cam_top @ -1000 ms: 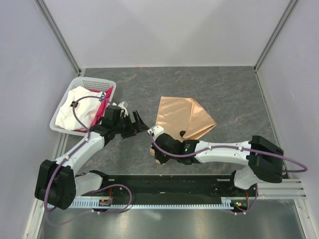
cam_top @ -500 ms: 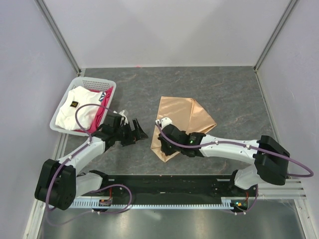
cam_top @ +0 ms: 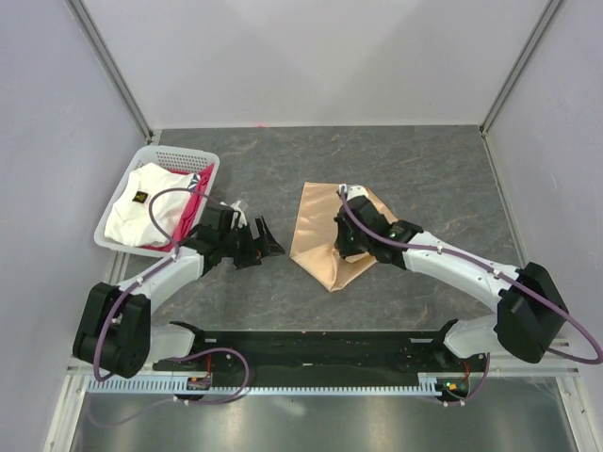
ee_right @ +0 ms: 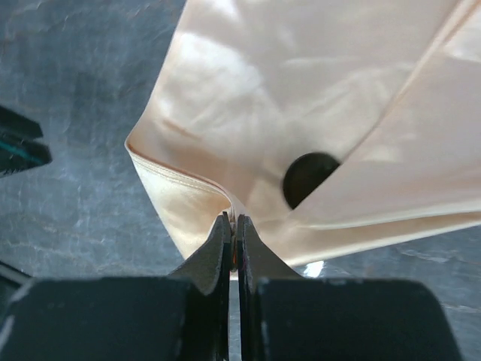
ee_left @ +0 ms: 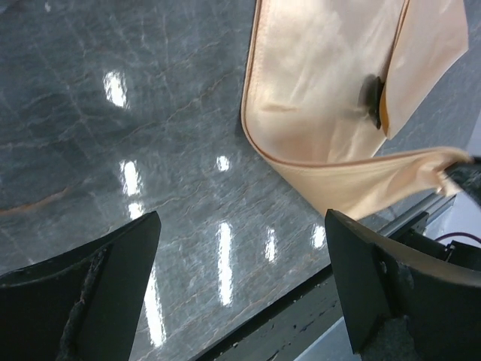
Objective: Fold the napkin, place the utensils inside, and roll it up
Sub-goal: Fold the napkin
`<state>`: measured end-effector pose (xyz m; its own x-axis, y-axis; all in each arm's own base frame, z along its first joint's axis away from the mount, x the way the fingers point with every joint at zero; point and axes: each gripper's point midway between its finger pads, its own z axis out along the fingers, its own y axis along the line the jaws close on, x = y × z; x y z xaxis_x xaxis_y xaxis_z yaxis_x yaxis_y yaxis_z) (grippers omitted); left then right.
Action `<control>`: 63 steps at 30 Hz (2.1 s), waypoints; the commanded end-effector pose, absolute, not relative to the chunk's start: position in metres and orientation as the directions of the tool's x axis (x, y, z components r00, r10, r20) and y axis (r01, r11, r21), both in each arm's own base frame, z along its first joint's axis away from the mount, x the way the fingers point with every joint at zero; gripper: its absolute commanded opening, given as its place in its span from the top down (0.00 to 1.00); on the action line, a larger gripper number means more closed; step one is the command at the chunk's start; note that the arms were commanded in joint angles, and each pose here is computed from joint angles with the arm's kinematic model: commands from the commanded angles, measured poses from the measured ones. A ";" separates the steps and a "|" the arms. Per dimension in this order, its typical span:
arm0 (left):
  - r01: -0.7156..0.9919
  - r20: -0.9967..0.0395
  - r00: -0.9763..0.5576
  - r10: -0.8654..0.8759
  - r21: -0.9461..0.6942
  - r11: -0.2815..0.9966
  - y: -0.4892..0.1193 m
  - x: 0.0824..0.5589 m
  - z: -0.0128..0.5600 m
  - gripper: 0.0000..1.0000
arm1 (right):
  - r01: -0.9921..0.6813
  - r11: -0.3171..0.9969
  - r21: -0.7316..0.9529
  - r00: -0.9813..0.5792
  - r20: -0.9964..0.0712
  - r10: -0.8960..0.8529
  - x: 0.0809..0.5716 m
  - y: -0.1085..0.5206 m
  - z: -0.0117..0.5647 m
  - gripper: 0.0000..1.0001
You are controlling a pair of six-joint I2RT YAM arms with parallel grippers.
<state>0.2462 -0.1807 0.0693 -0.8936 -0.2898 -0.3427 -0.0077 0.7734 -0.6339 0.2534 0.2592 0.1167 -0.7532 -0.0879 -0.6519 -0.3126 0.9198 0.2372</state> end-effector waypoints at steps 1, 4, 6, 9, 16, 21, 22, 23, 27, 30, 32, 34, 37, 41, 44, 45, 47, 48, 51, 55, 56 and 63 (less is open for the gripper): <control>0.044 -0.378 -0.881 -0.284 -0.664 0.747 -0.192 0.268 0.088 0.02 | -0.271 0.930 0.249 -0.730 -0.682 -0.030 0.279 0.237 0.145 1.00; 0.046 -0.374 -0.884 -0.279 -0.665 0.746 -0.195 0.274 0.087 0.03 | -0.243 0.937 0.249 -0.733 -0.680 -0.009 0.288 0.221 0.151 1.00; 0.049 -0.376 -0.884 -0.279 -0.666 0.744 -0.196 0.278 0.088 0.03 | -0.217 0.944 0.249 -0.735 -0.678 0.010 0.294 0.209 0.155 1.00; 0.044 -0.361 -0.891 -0.274 -0.671 0.740 -0.199 0.280 0.085 0.03 | -0.181 0.951 0.251 -0.734 -0.678 0.040 0.303 0.191 0.159 1.00; 0.037 -0.343 -0.900 -0.269 -0.675 0.737 -0.202 0.283 0.079 0.03 | -0.124 0.955 0.271 -0.734 -0.672 0.095 0.319 0.161 0.164 1.00; 0.036 -0.340 -0.901 -0.268 -0.675 0.737 -0.202 0.283 0.078 0.03 | -0.098 0.957 0.272 -0.726 -0.677 0.118 0.327 0.150 0.169 1.00; 0.036 -0.337 -0.903 -0.265 -0.675 0.737 -0.202 0.282 0.077 0.03 | -0.092 0.958 0.272 -0.730 -0.673 0.120 0.328 0.148 0.167 1.00; 0.034 -0.337 -0.903 -0.266 -0.674 0.738 -0.202 0.282 0.077 0.03 | -0.086 0.958 0.273 -0.730 -0.672 0.126 0.329 0.146 0.167 1.00; 0.035 -0.331 -0.906 -0.263 -0.677 0.735 -0.203 0.281 0.075 0.03 | -0.045 0.961 0.271 -0.730 -0.666 0.154 0.335 0.130 0.166 1.00; 0.036 -0.328 -0.908 -0.262 -0.683 0.730 -0.205 0.281 0.075 0.03 | -0.023 0.966 0.259 -0.735 -0.659 0.160 0.340 0.119 0.160 1.00; 0.036 -0.326 -0.908 -0.263 -0.686 0.727 -0.205 0.282 0.075 0.03 | -0.017 0.969 0.247 -0.742 -0.652 0.153 0.342 0.116 0.154 1.00; 0.036 -0.324 -0.909 -0.261 -0.686 0.727 -0.205 0.281 0.074 0.03 | -0.013 0.970 0.241 -0.746 -0.648 0.151 0.345 0.113 0.150 1.00; 0.039 -0.326 -0.909 -0.260 -0.688 0.724 -0.206 0.281 0.076 0.03 | -0.003 0.973 0.231 -0.751 -0.643 0.151 0.348 0.108 0.144 1.00; 0.039 -0.325 -0.909 -0.261 -0.690 0.723 -0.206 0.281 0.076 0.03 | 0.005 0.975 0.221 -0.751 -0.643 0.150 0.354 0.102 0.134 1.00; 0.040 -0.326 -0.909 -0.261 -0.690 0.722 -0.206 0.281 0.076 0.03 | 0.016 0.977 0.213 -0.757 -0.636 0.151 0.358 0.098 0.125 1.00; 0.041 -0.327 -0.908 -0.261 -0.691 0.722 -0.206 0.281 0.077 0.03 | 0.022 0.977 0.212 -0.763 -0.628 0.153 0.359 0.096 0.120 1.00; 0.039 -0.325 -0.909 -0.261 -0.690 0.723 -0.206 0.280 0.076 0.03 | 0.035 0.978 0.207 -0.768 -0.621 0.159 0.361 0.091 0.114 1.00; 0.041 -0.325 -0.909 -0.260 -0.691 0.722 -0.206 0.280 0.076 0.03 | 0.043 0.979 0.199 -0.779 -0.608 0.158 0.361 0.090 0.106 1.00; 0.039 -0.322 -0.910 -0.259 -0.691 0.722 -0.206 0.280 0.076 0.03 | 0.048 0.980 0.194 -0.784 -0.600 0.157 0.364 0.086 0.096 1.00; 0.038 -0.318 -0.913 -0.256 -0.692 0.721 -0.207 0.280 0.075 0.03 | 0.060 0.982 0.179 -0.788 -0.595 0.157 0.367 0.080 0.088 1.00; 0.038 -0.317 -0.913 -0.256 -0.692 0.721 -0.207 0.280 0.075 0.03 | 0.065 0.983 0.172 -0.794 -0.587 0.155 0.366 0.079 0.084 1.00; 0.041 -0.316 -0.914 -0.254 -0.695 0.718 -0.208 0.279 0.075 0.03 | 0.108 0.986 0.129 -0.806 -0.569 0.162 0.367 0.065 0.072 0.98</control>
